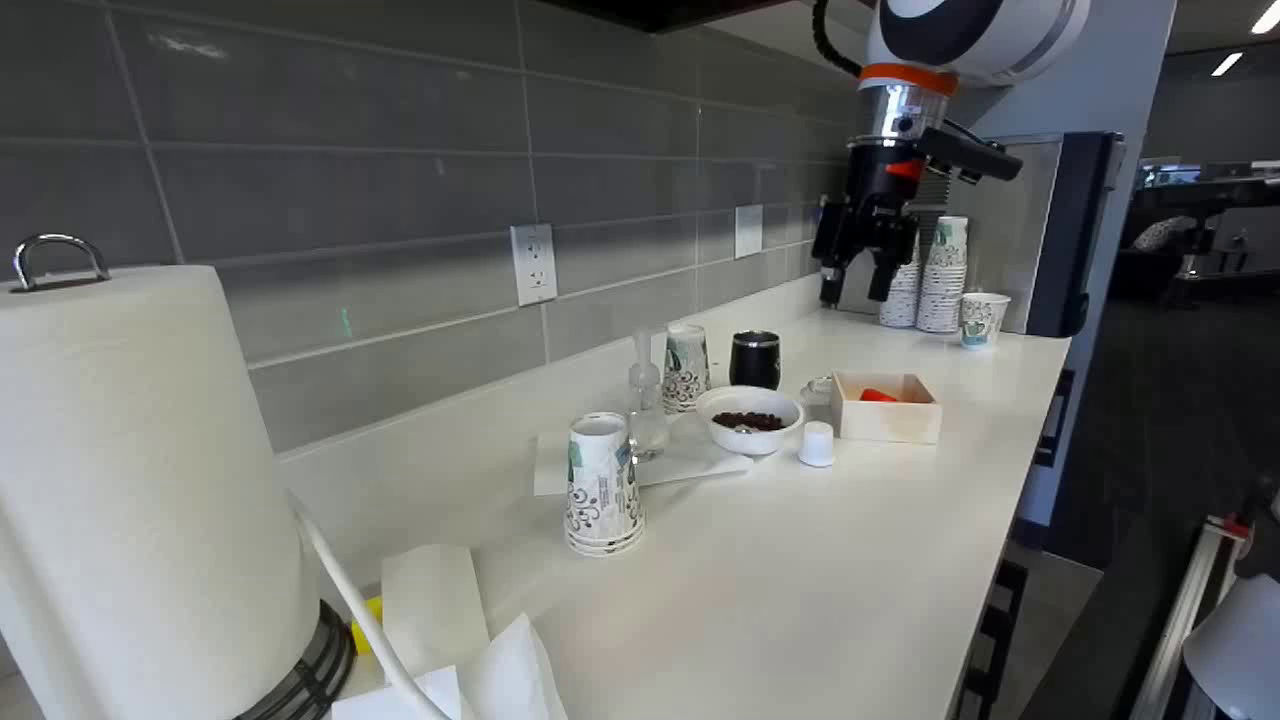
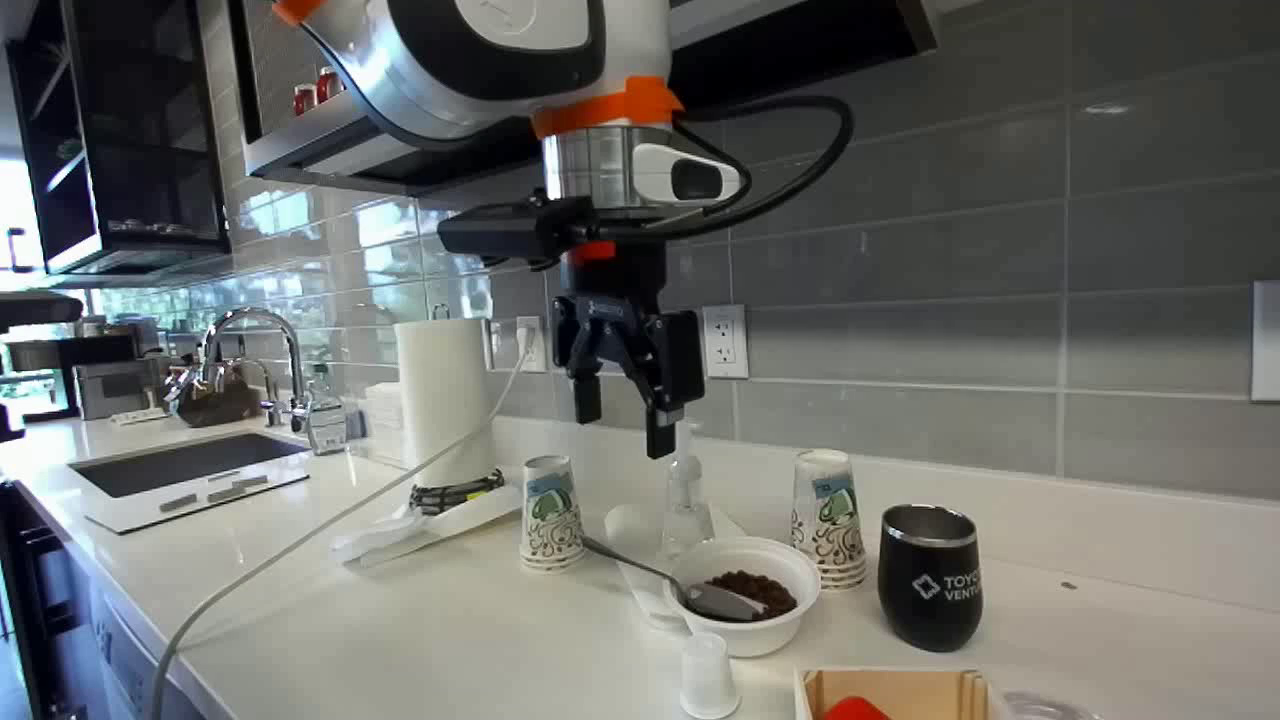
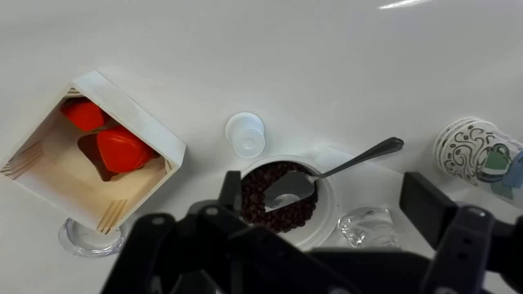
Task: Use the white napkin to wipe the countertop.
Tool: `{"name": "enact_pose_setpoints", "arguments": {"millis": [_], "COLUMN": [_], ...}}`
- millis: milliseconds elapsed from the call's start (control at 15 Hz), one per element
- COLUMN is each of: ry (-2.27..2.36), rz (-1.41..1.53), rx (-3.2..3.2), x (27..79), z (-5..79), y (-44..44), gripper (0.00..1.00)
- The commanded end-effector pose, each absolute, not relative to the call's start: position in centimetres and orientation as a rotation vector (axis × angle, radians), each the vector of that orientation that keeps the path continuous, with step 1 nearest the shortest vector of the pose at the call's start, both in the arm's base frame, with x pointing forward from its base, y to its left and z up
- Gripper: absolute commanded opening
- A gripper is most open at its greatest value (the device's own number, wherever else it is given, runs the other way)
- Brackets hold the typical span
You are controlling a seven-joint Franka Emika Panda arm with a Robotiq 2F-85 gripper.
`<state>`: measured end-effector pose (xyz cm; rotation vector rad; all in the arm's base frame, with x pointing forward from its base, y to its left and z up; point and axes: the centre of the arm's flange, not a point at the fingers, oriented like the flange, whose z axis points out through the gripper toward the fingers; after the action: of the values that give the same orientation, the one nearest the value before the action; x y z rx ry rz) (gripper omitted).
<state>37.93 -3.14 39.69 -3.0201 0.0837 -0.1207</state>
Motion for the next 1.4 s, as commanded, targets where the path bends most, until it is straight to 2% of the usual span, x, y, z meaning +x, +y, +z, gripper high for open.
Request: {"name": "enact_pose_setpoints", "arguments": {"millis": [0, 467, 1333], "ry": [0.084, 0.027, -0.277], "rz": [-0.121, -0.098, -0.126], "rx": [-3.020, -3.021, -3.022], "x": [37.9, 38.5, 38.6], "z": [39.7, 39.9, 41.3], "y": [-3.1, -1.3, 22.0], "gripper": [1.00, 1.00, 1.00]}}
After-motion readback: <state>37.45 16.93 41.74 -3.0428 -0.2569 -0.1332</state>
